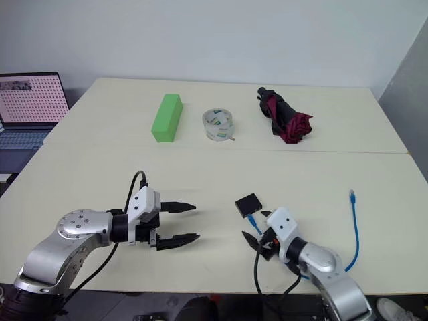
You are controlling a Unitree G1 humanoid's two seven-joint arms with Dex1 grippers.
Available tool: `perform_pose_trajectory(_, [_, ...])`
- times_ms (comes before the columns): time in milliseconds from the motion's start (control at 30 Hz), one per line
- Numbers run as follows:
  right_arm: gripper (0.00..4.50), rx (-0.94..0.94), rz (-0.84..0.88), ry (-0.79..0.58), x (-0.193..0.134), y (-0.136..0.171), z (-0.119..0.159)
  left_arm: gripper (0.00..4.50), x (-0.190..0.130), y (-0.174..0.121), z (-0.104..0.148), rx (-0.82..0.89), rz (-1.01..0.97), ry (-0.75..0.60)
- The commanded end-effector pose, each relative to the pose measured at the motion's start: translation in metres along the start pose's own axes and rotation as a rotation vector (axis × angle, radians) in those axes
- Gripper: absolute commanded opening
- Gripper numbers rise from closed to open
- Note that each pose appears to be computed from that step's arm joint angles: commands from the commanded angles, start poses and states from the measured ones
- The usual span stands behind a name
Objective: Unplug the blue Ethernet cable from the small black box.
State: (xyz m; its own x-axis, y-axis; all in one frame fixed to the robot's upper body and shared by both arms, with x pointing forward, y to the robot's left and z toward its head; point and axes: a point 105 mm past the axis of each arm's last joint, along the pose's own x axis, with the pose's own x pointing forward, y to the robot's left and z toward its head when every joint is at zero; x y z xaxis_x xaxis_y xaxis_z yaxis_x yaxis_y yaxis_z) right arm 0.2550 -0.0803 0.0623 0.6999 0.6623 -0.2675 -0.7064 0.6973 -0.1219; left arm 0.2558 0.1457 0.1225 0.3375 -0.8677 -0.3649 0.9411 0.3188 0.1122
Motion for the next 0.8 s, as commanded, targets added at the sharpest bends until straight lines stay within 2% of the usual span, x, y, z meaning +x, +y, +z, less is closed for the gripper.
perform_pose_trajectory(33, [3.93,-0.021,-0.053,0.014,0.003,-0.004,-0.001,4.21,0.002,-0.001,0.004,0.012,-0.02,-0.015])
perform_pose_trajectory(100, [3.58,-0.019,-0.07,0.011,0.003,-0.006,0.0,4.22,0.003,-0.001,0.003,0.012,-0.02,-0.014])
perform_pose_trajectory(167, [3.04,-0.021,-0.074,0.01,0.002,-0.007,0.0,4.22,0.003,-0.001,0.002,0.013,-0.019,-0.012])
perform_pose_trajectory(200, [2.95,-0.025,-0.07,0.011,0.002,-0.008,0.001,4.22,0.004,0.0,0.003,0.011,-0.013,-0.015])
perform_pose_trajectory(233, [2.58,-0.031,-0.065,0.013,0.003,-0.008,0.001,4.22,0.004,0.001,0.003,0.01,-0.006,-0.018])
perform_pose_trajectory(267, [2.51,-0.037,-0.06,0.014,0.002,-0.009,0.001,4.22,0.004,0.003,0.003,0.004,0.001,-0.023])
perform_pose_trajectory(567, [0.28,-0.2,0.025,0.022,-0.001,-0.018,0.009,4.22,0.006,0.016,0.0,-0.052,0.059,-0.048])
perform_pose_trajectory(600, [0.12,-0.222,0.034,0.018,-0.001,-0.02,0.011,4.22,0.006,0.016,0.0,-0.058,0.061,-0.052])
perform_pose_trajectory(733, [0.12,-0.42,0.084,-0.028,-0.002,-0.025,0.027,4.22,0.007,0.018,0.005,-0.135,0.052,-0.097])
perform_pose_trajectory(800, [0.12,-0.617,0.117,-0.083,-0.003,-0.029,0.043,4.22,0.008,0.017,0.012,-0.233,0.017,-0.152])
